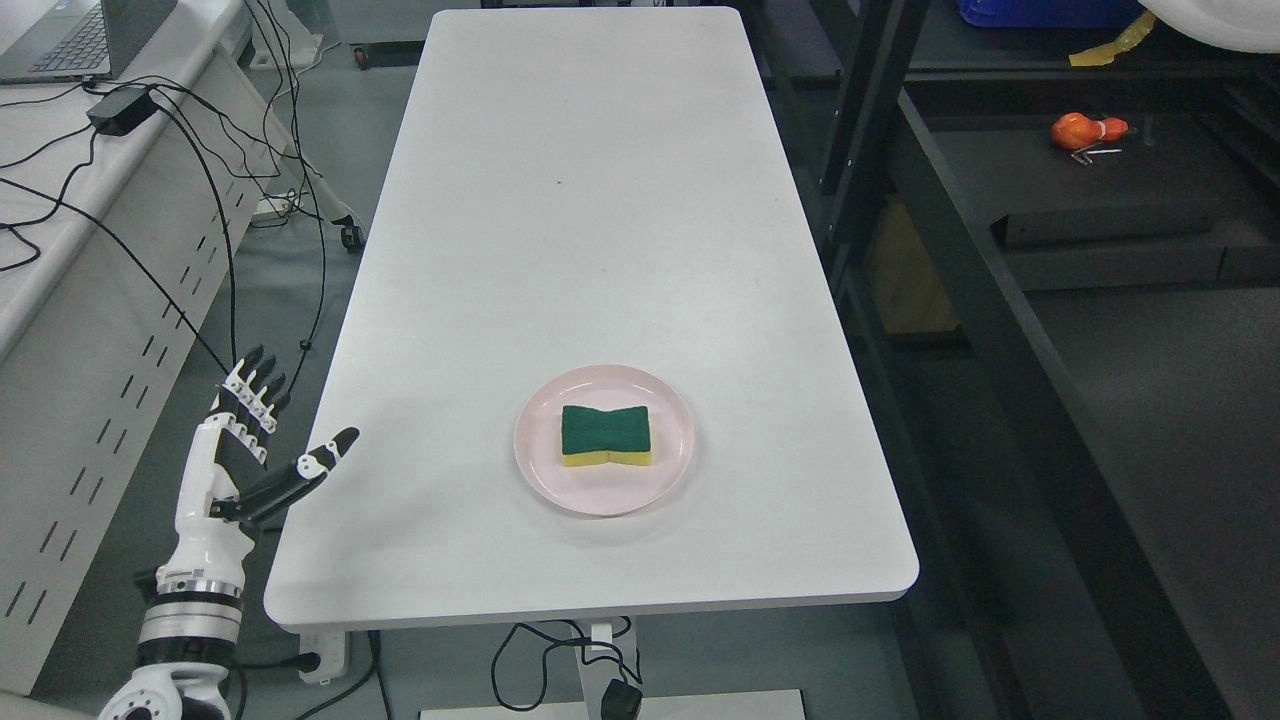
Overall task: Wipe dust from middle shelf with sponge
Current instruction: 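Raise the left hand and reach toward the sponge on the pink plate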
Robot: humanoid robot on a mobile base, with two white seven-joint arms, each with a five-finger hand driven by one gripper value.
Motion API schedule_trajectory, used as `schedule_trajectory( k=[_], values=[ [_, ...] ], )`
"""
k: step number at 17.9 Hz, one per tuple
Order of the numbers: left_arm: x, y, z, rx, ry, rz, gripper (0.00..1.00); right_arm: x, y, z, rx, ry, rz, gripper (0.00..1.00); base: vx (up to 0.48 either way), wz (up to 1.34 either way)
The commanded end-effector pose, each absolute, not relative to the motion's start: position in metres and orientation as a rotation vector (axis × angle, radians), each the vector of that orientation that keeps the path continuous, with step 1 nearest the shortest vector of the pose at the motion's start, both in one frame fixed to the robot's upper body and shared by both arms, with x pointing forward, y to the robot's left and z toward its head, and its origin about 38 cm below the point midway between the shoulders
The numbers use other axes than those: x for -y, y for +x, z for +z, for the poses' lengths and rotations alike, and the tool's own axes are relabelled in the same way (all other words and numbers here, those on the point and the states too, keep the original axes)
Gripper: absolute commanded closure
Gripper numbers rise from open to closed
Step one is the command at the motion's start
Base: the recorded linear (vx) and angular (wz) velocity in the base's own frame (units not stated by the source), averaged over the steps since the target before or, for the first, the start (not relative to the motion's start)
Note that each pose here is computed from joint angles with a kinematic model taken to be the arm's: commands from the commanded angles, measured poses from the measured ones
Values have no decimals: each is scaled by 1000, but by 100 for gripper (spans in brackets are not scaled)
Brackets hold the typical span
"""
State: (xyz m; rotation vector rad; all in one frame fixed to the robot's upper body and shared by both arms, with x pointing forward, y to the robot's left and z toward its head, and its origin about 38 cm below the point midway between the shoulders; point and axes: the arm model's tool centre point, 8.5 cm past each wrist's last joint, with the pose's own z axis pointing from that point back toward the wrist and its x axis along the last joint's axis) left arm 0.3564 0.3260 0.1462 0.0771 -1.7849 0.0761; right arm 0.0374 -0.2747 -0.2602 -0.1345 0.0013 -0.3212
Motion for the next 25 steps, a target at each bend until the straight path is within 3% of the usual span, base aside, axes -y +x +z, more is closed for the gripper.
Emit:
schedule_trajectory(
  k=[1, 5, 9, 11, 20, 25],
  values=[
    [-334, 351, 142, 1770, 97, 86, 1, 287, 43, -259, 19, -153, -323, 0, 0, 0],
    [-335, 356, 146, 1773, 105, 40, 1, 287, 43, -259, 19, -153, -323, 0, 0, 0],
    [-334, 392, 194, 1878, 140, -307, 2, 287, 43, -259, 19, -153, -323, 0, 0, 0],
    [-304, 408, 207, 1926, 236, -705, 7, 287, 43, -259, 19, -153, -323, 0, 0, 0],
    [-177, 441, 214, 1704, 724, -1952, 9, 287, 43, -259, 19, -153, -323, 0, 0, 0],
    [-140, 436, 195, 1549, 795, -2246, 10, 287, 43, -259, 19, -153, -323, 0, 0, 0]
  ],
)
